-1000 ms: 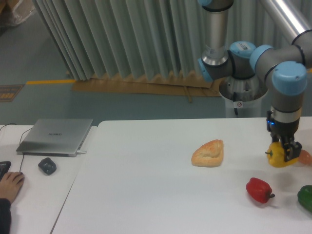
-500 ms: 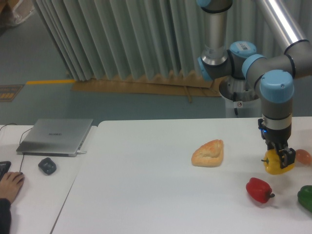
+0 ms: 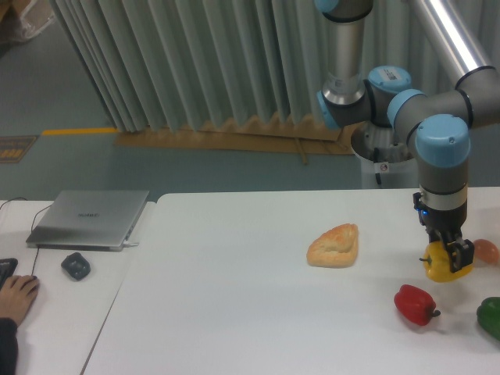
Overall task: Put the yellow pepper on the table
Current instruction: 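Open the gripper to release the yellow pepper beside the red pepper, then lift the open gripper up away from the yellow pepper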
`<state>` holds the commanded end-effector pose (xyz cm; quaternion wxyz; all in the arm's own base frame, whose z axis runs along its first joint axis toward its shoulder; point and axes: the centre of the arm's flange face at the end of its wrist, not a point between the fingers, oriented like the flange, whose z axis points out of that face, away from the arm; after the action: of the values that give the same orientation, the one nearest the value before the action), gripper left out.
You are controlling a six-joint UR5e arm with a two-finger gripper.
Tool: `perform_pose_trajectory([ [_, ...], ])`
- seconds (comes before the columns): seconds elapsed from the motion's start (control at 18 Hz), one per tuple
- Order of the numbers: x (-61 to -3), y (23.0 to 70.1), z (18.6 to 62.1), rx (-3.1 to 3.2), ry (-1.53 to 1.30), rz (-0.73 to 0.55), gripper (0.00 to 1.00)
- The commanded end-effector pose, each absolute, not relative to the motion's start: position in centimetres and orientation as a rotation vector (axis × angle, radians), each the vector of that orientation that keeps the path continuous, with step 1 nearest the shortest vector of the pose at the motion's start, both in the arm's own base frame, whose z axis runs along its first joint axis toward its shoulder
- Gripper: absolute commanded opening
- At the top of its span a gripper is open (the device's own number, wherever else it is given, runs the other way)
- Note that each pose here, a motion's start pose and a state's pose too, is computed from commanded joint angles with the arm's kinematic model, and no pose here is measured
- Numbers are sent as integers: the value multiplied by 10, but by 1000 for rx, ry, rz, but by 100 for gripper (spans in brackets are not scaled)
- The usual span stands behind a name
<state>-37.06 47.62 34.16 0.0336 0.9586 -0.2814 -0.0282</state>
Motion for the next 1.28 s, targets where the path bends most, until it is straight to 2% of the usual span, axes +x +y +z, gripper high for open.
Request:
perform_pose_trajectory([
  [0.11,-370,476,342,2950,-864,-89,86],
  [0.17,-370,476,343,2950,-864,-89,95],
  [0.22,-371,477,344,2951,-864,-93,100],
  [0.5,-370,478,347,2951,-866,-101,100],
  [0.78,-352,481,384,2948,-908,-117,100],
  [1.0,-325,485,430,2892,-959,32,100],
  [1.28,-286,496,442,2886,-1030,88,100],
])
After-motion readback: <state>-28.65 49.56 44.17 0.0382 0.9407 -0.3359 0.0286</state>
